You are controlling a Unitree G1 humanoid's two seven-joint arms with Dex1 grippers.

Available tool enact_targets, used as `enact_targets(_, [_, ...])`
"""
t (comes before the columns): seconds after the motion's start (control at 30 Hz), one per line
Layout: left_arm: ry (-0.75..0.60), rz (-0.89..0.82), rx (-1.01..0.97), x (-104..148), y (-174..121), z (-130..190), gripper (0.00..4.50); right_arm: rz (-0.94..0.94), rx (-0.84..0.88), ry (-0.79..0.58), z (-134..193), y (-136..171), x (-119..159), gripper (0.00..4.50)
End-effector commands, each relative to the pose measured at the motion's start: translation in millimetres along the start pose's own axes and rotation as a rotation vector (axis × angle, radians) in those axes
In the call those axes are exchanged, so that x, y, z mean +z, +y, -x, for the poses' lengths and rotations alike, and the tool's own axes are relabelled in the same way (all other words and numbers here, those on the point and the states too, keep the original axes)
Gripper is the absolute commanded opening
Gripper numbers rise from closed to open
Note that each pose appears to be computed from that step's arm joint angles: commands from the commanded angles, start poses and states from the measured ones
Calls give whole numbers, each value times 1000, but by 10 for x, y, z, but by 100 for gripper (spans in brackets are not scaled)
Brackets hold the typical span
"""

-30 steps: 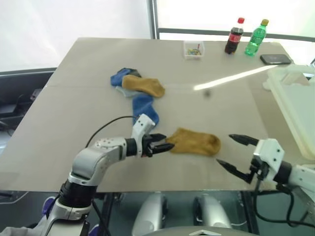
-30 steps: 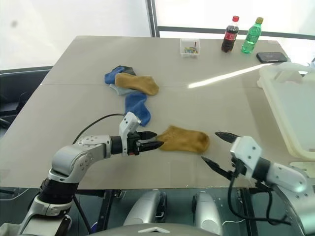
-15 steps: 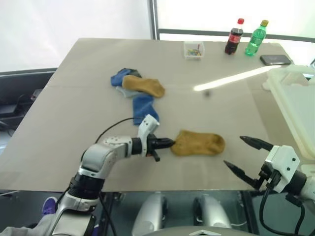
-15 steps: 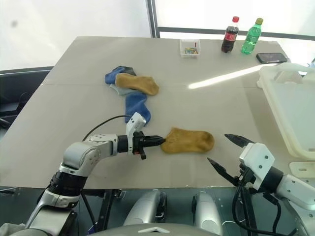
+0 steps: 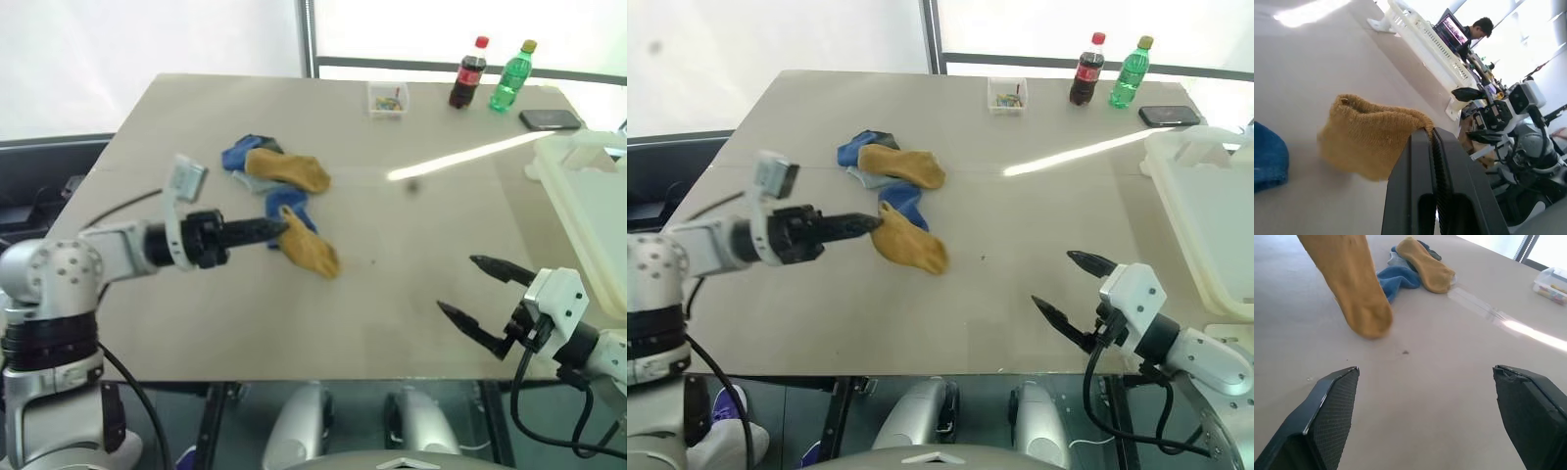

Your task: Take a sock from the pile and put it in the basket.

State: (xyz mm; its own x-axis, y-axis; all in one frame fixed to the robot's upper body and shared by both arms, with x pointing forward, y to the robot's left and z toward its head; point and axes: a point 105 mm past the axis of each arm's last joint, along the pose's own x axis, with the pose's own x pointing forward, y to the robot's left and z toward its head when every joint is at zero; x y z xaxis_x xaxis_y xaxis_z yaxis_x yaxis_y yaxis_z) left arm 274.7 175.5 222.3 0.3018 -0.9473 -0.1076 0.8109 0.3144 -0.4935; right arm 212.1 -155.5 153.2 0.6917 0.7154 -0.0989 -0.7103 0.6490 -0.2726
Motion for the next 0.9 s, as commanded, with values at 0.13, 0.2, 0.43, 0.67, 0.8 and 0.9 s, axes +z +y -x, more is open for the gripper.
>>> enact_targets(0.13, [211, -72, -16, 141, -226, -71, 7, 2, -10, -21, -12, -17, 44, 450])
enact_targets(0.2, [268, -73, -33, 81, -205, -221, 7, -4, -25, -22, 0, -13, 41, 450])
enact_targets(0.43, [438, -28, -54, -569, 167, -1149, 7, 3, -83, -13, 54, 27, 54, 450])
enact_targets(0.67, [399, -31, -149, -717, 126, -1967, 7, -1, -143, 0, 152, 64, 107, 450])
enact_targets(0.8, [394, -36, -175, -778, 67, -2191, 50, -7, -148, 12, 175, 105, 113, 450])
enact_targets(0.9, [375, 9, -166, -759, 83, -2224, 151, -10, -144, 25, 177, 105, 97, 450])
